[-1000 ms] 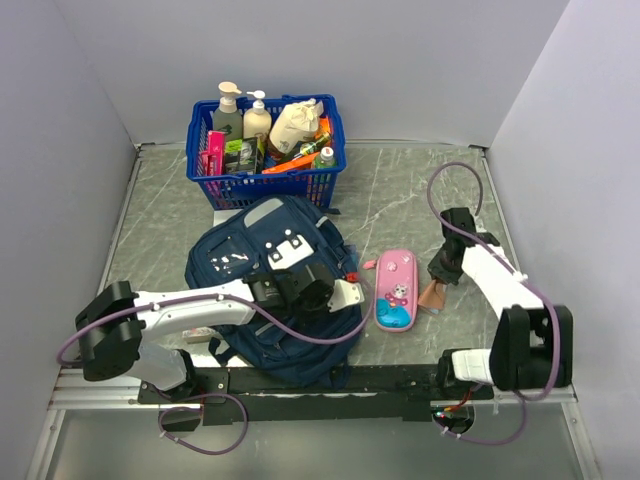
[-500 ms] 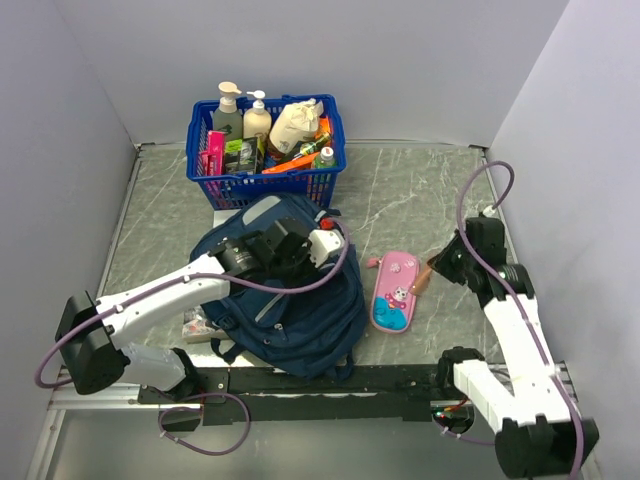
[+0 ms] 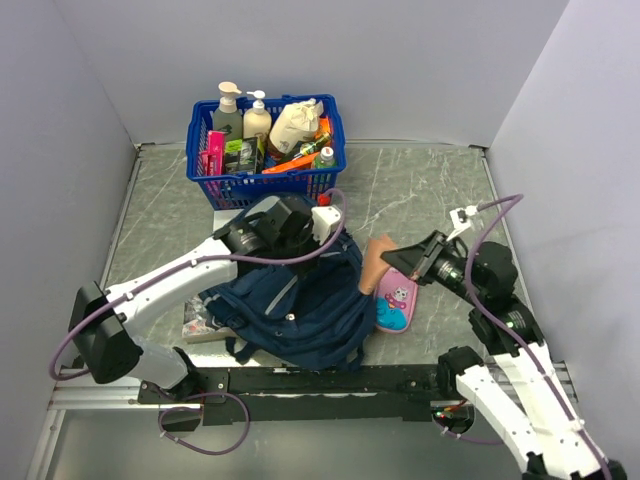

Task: Pack the student bag
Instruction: Place the personal item in the student bag.

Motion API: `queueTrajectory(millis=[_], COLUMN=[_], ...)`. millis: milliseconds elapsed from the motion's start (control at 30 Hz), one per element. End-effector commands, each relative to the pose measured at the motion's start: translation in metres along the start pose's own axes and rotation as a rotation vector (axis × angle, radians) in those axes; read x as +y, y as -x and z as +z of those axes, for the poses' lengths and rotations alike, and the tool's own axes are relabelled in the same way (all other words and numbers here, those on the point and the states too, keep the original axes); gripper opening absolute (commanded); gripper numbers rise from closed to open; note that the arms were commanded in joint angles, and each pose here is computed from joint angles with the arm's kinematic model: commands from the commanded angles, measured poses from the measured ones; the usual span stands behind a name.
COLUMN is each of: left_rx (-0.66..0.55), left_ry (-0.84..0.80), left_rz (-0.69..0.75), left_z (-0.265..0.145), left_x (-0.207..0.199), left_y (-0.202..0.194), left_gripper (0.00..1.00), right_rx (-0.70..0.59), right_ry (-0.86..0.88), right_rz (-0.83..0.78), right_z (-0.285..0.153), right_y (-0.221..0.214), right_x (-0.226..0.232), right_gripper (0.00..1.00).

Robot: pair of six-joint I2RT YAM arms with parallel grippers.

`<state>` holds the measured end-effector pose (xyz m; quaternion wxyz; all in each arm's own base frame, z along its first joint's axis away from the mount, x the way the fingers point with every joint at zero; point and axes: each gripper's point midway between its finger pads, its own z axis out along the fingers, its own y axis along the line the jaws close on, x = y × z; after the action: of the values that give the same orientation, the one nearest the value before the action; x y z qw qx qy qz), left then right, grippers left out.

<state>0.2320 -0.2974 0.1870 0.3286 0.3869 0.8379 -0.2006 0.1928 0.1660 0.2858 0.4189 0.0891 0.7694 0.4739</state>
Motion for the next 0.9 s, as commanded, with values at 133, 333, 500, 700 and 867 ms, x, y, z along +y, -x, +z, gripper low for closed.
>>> queueTrajectory(millis=[133,333,500,700,867], left_rx=[-0.284,-0.29,-0.306,-0.338,-0.349], left_ry=[0.068,0.072,0.088,0.059,0.053], left_rz=[-0.07,-0.094,-0.132,-0.2,-0.226], left_z=[-0.027,-0.032,-0.037,-0.047,-0.05], left_x=[0.026,0.03,0.041,0.046,0.046], left_y=[0.096,0.096,0.101,0.117,0.121], left_gripper=[0.01,0.01,0.01,0.01,0.01], right_rx=[-0.025,-0.031,-0.046,-0.02,0.034], right_ry=[0.224,0.2,0.133,0.019,-0.082], right_rz=[0.042,0.092,0.141,0.165,0.21], right_z=[0.033,0.059,0.074,0.081,0.085], right_y=[0.002,-0.002,-0.007,-0.029,-0.053], right_x=[0.048,0.043,0.024,-0.014,-0.047], right_gripper=[0.03,0.01,0.0,0.0,0.01])
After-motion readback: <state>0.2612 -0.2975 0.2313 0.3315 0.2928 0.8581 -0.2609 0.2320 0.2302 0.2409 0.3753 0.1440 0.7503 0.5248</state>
